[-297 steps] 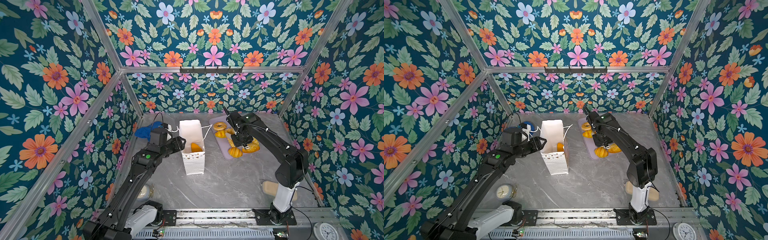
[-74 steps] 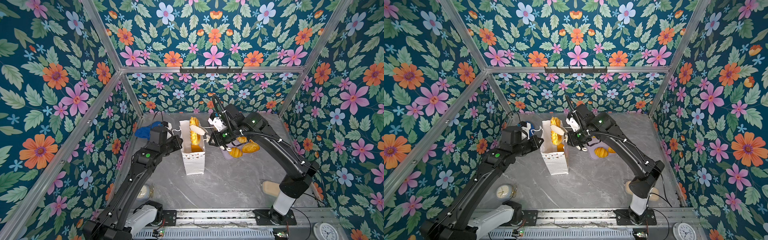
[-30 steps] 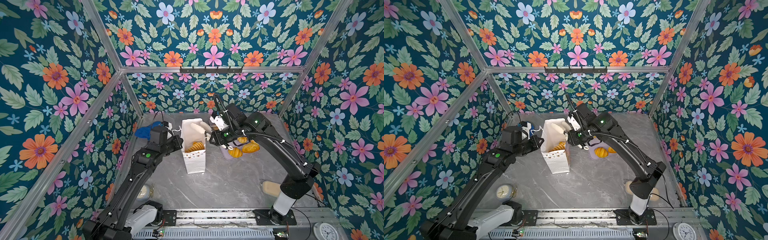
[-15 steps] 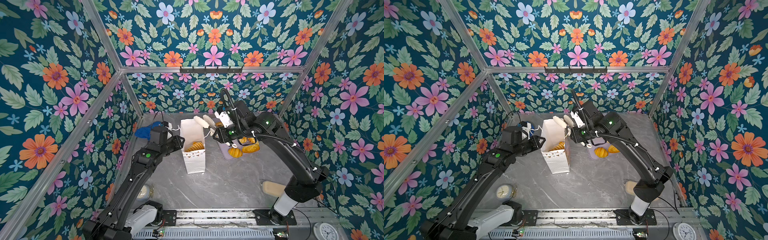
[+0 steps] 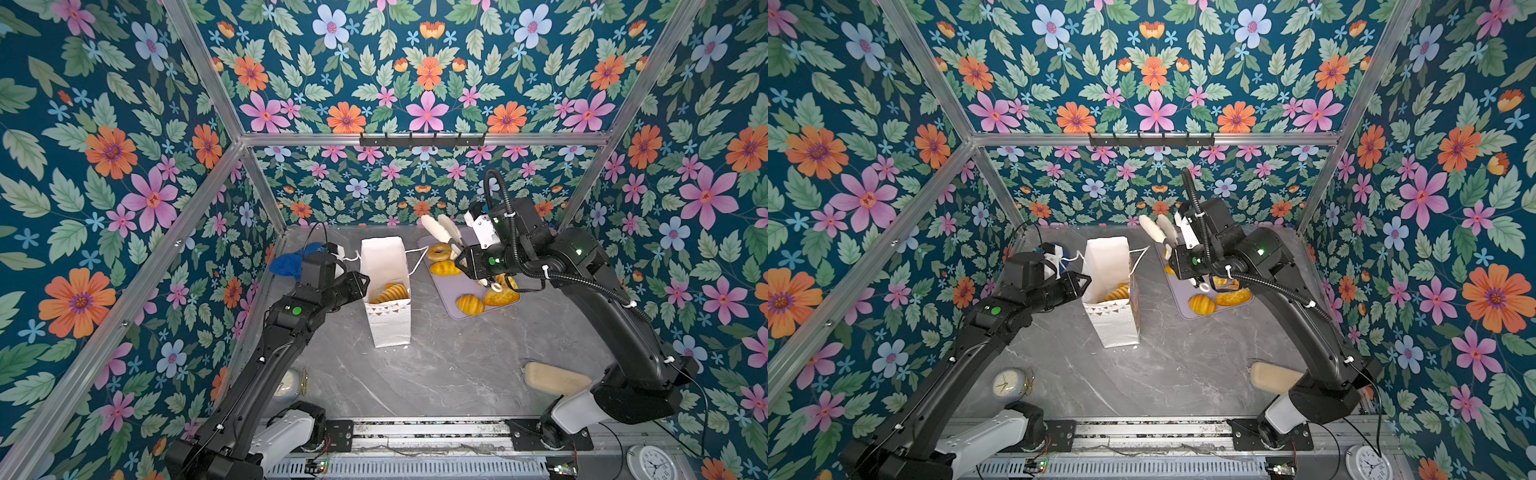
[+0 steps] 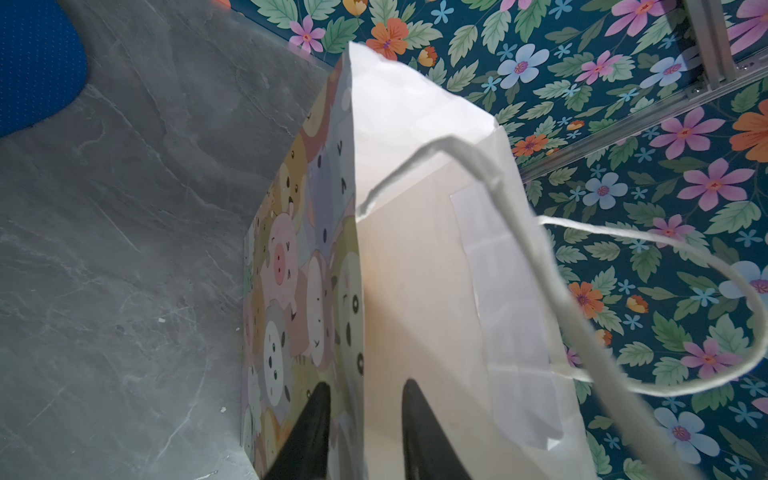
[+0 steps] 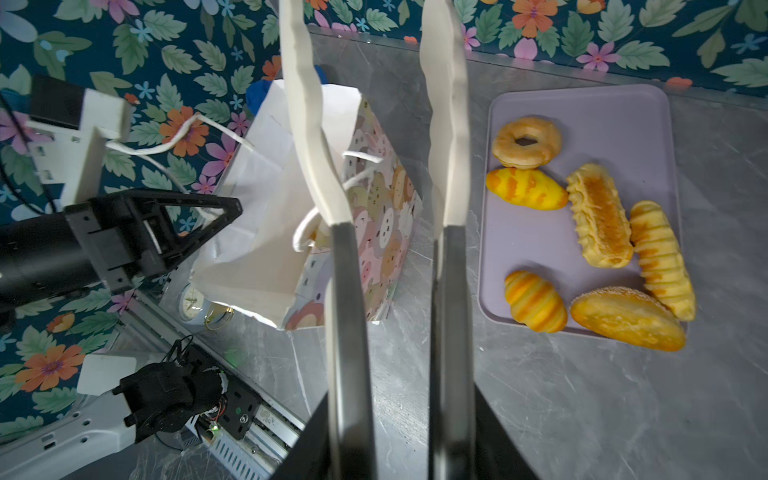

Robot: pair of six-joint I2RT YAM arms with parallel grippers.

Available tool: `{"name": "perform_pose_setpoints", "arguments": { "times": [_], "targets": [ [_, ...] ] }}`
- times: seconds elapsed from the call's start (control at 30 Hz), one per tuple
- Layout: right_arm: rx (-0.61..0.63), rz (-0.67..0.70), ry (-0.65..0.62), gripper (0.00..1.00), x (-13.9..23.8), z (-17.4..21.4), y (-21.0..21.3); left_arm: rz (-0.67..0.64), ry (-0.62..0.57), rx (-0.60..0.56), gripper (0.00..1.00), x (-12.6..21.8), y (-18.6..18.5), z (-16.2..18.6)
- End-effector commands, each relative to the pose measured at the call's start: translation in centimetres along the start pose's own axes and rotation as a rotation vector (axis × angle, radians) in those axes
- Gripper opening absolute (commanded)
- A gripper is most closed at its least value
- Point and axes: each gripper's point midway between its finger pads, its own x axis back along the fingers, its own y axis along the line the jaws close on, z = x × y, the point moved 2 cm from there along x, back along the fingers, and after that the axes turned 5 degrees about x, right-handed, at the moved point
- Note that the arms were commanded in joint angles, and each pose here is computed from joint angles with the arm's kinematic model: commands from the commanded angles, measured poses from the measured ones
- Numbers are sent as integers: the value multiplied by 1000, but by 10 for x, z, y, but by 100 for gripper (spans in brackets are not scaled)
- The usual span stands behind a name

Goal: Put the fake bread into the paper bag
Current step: 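Raise the empty tongs out of the bag and move back over the tray, then lower the tongs onto the long yellow ridged bread on the tray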

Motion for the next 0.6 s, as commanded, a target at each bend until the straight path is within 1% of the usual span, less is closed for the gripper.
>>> {"name": "perform_pose_setpoints", "arguments": {
  "times": [0.0, 0.13, 0.37, 0.43, 0.57],
  "targets": [
    [-42, 20, -41, 40, 6, -2, -16, 12, -5, -10, 32, -1, -3, -2],
    [-94, 106, 7, 40, 1, 10, -52, 19, -2, -10, 31, -3, -5, -2],
    [-49, 356, 155, 40, -21, 37, -102, 27, 0, -14, 31, -3, -7, -2],
    [-40, 399, 201, 39, -30, 46, -112, 28, 2, -16, 31, -4, -7, -2],
    [-32, 438, 293, 38, -53, 64, -124, 37, 6, -22, 31, -5, -8, -2]
  ]
}}
